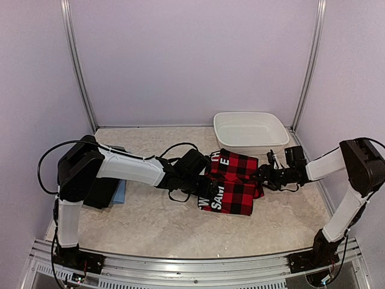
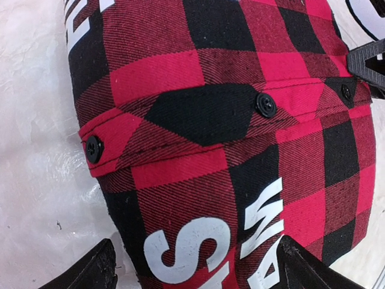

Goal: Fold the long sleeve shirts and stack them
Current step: Pick up the square-folded shirt from the center of the board.

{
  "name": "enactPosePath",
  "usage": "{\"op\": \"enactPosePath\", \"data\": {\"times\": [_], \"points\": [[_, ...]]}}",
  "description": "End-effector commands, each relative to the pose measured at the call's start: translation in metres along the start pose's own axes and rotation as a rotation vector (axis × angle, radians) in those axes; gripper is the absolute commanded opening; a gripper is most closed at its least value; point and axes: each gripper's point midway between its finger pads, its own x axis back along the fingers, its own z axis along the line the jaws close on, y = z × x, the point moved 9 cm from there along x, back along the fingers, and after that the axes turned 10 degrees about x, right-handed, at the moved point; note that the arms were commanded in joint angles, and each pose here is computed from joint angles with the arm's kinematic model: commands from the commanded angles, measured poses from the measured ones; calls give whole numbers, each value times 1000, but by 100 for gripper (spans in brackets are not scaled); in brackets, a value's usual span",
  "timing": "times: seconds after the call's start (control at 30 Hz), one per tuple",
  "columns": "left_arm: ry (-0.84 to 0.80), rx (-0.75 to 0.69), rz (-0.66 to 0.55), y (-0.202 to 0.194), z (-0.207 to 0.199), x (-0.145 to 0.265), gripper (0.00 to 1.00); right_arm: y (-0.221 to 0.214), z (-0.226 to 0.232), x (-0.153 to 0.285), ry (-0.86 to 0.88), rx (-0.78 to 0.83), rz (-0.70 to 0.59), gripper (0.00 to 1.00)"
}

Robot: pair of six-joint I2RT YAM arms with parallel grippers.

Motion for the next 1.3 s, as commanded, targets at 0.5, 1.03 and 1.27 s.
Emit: {"op": "enactPosePath", "data": {"times": [0.5, 1.03, 1.27], "points": [[-20, -1, 33, -14, 5, -13, 87, -28, 22, -52, 317, -87, 66, 35], [90, 13, -125, 40, 32, 57, 87, 56, 68, 47, -212, 220, 33, 0], [207, 40, -218, 74, 67, 106, 88, 89, 105, 101, -611, 335, 146, 0]]}}
